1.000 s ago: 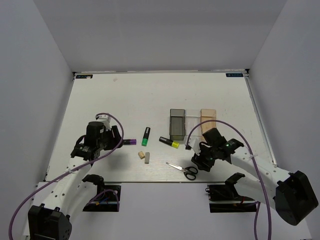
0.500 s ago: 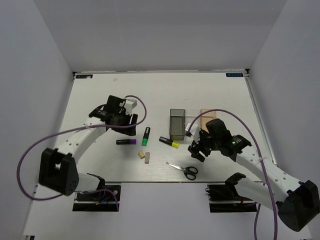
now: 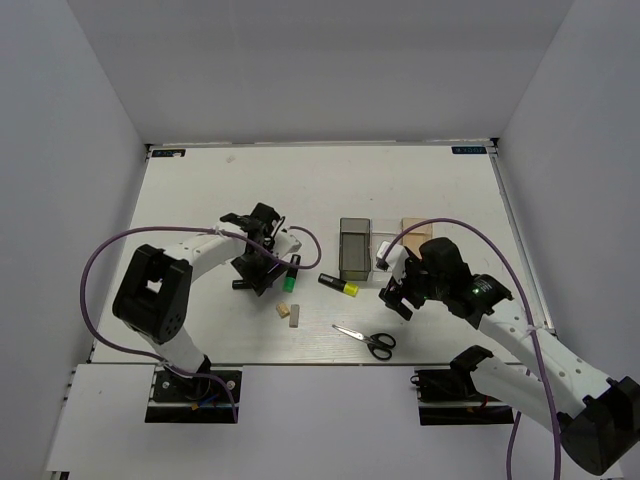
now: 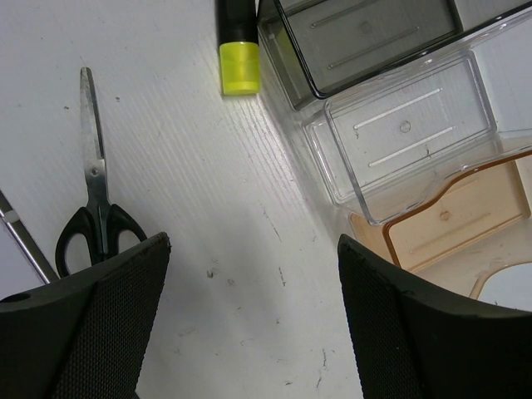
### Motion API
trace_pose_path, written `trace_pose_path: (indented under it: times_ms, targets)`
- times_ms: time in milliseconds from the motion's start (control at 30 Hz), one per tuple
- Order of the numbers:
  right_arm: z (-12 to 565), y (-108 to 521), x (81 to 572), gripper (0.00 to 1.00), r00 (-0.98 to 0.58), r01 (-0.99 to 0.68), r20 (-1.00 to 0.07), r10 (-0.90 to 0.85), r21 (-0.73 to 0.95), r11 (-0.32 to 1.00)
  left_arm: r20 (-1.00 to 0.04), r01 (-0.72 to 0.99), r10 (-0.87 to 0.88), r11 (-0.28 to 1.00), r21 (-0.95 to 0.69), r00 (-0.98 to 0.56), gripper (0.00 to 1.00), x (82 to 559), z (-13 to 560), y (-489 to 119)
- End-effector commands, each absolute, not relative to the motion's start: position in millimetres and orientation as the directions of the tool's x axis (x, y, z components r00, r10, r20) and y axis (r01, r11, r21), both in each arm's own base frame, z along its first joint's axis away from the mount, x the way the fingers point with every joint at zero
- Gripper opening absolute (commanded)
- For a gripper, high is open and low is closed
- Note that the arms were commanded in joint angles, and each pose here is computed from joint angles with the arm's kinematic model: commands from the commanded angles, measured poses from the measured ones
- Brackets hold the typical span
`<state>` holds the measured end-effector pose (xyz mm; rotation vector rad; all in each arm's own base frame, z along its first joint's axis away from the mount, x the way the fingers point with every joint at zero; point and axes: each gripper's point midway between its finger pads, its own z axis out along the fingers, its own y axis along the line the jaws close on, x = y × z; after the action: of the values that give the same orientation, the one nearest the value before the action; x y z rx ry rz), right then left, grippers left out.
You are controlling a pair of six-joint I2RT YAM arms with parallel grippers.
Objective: Sort the stationery into containers
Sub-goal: Pick up the pen from the center of the board.
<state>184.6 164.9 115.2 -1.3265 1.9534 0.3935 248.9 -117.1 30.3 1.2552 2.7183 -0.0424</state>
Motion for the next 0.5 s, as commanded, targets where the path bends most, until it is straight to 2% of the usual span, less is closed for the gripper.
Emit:
trace_pose_path:
  times_ms: [0, 167, 300, 400, 433, 467]
  targets:
    - [125, 168, 191, 0.84, -0.171, -0.888, -0.737, -0.654, -0.173, 0.427, -0.171, 0.793, 0.799, 0.598, 0.12, -0.577, 0.71, 267, 35, -112]
    - [123, 168, 188, 0.84, -0.178, -0.893, -0.735, -0.655, -0.159, 0.421, -0.166, 0.808, 0.819, 0.572, 0.142, -0.55, 0.71, 275, 29, -114]
    - [122, 168, 189, 0.84, -0.183, -0.892, -0.731, -0.657, -0.158, 0.424, -0.124, 0.823, 0.83, 0.556, 0.115, -0.543, 0.7, 272, 16, -115]
    - [122, 167, 190, 0.84, -0.182, -0.888, -0.732, -0.657, -0.164, 0.429, -0.103, 0.828, 0.832, 0.554, 0.085, -0.545, 0.56, 267, 2, -118]
    - [123, 168, 189, 0.84, -0.181, -0.889, -0.734, -0.655, -0.162, 0.428, -0.106, 0.823, 0.826, 0.562, 0.079, -0.554, 0.43, 267, 0, -120]
    - [122, 166, 189, 0.84, -0.188, -0.888, -0.73, -0.657, -0.16, 0.431, -0.104, 0.824, 0.826, 0.562, 0.072, -0.554, 0.36, 265, -2, -121]
